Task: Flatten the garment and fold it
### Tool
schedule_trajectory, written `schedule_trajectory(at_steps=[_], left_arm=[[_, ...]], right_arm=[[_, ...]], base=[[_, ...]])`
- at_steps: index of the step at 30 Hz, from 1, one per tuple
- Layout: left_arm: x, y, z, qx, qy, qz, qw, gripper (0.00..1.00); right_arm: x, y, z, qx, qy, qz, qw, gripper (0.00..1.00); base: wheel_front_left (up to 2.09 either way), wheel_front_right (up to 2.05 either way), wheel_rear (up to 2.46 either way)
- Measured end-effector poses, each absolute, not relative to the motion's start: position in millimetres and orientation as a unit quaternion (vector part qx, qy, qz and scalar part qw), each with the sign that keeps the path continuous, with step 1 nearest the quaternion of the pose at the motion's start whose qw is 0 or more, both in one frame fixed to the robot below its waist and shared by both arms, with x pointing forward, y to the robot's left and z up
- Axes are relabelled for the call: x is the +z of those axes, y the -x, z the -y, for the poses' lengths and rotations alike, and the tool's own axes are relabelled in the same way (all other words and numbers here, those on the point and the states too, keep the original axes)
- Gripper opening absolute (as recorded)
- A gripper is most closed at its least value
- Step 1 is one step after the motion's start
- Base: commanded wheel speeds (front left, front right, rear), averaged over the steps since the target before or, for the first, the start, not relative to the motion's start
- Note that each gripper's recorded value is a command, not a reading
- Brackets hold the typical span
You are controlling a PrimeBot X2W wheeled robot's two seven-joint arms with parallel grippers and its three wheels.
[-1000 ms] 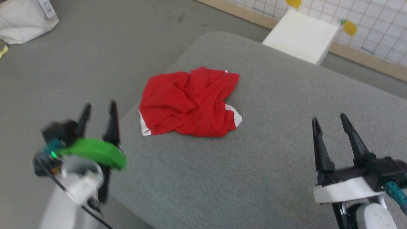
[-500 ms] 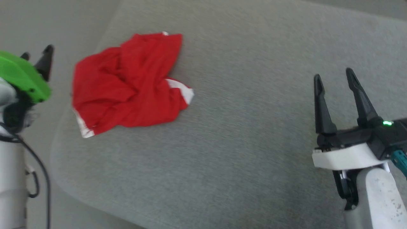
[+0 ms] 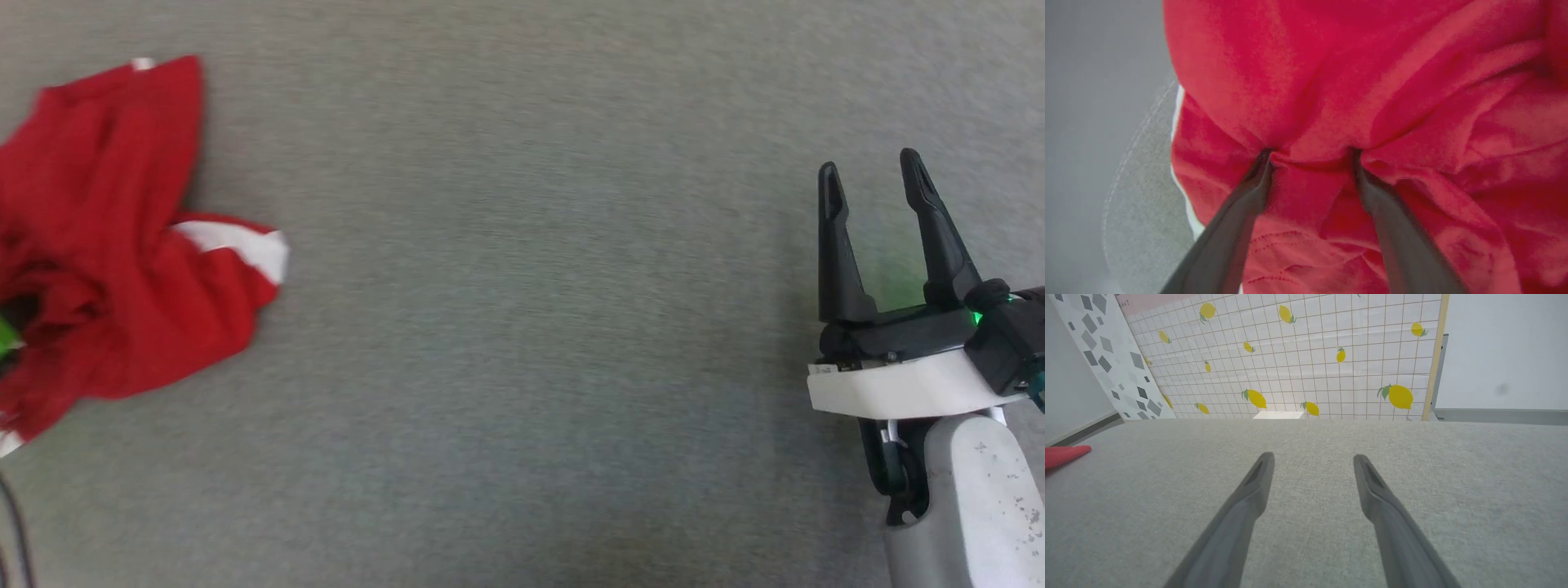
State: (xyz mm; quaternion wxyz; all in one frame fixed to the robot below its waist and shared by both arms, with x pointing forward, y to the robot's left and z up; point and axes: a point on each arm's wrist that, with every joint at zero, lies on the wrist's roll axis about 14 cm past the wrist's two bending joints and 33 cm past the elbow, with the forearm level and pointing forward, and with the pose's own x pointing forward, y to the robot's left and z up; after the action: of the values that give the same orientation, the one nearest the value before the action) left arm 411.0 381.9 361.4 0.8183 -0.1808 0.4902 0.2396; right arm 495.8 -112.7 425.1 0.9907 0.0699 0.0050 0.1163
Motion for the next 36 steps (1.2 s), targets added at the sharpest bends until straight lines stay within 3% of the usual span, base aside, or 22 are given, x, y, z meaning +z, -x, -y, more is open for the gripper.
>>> schedule_trajectory(at_steps=[4,5,6,7,12,16,19,23,29,36], left_arm=[[351.5,-420.2,-379.1,0.236,0.167,-0.503,0.814,1.00],[350.4,-423.1,-377.8,0.232,0.162,-0.506,0.815,0.87],[351.1,-426.4,-377.2,0.228,0.155,-0.505,0.818,0.39],[354.3,-430.6,-377.3,0.223,0.143,-0.496,0.827,0.00],[385.7,-462.0,-378.3,0.201,0.069,-0.382,0.900,0.00],[451.8,-496.8,-377.8,0.188,0.015,-0.206,0.960,0.00],[510.0,-512.2,-366.1,0.164,-0.006,-0.078,0.983,0.00],[583.5,-514.4,-338.3,0.115,-0.007,0.057,0.992,0.00],[687.5,-497.3,-280.7,0.038,-0.005,0.215,0.976,0.00],[752.0,-470.3,-179.1,-0.089,0.040,0.289,0.952,0.00]], right_arm=[[414.3,-491.0,130.1,0.096,-0.059,-0.021,0.993,1.00],[412.9,-489.9,133.8,0.091,-0.056,-0.024,0.994,1.00],[412.8,-489.0,136.8,0.088,-0.054,-0.025,0.994,1.00],[413.7,-488.2,138.9,0.086,-0.053,-0.025,0.995,1.00],[423.6,-479.8,145.9,0.077,-0.051,-0.020,0.996,1.00],[433.0,-463.9,155.8,0.064,-0.046,-0.021,0.997,1.00],[445.6,-451.4,163.4,0.053,-0.046,-0.013,0.997,1.00],[465.8,-432.5,170.0,0.045,-0.043,0.004,0.998,1.00],[501.5,-407.3,172.0,0.044,-0.040,0.043,0.997,1.00],[538.1,-377.5,179.1,0.036,-0.034,0.092,0.995,1.00]], base=[[0.00,0.00,0.00],[0.00,0.00,0.00],[0.00,0.00,0.00],[0.00,0.00,0.00],[0.00,0.00,0.00],[0.00,0.00,0.00],[0.00,0.00,0.00],[0.00,0.00,0.00],[0.00,0.00,0.00],[0.00,0.00,0.00]])
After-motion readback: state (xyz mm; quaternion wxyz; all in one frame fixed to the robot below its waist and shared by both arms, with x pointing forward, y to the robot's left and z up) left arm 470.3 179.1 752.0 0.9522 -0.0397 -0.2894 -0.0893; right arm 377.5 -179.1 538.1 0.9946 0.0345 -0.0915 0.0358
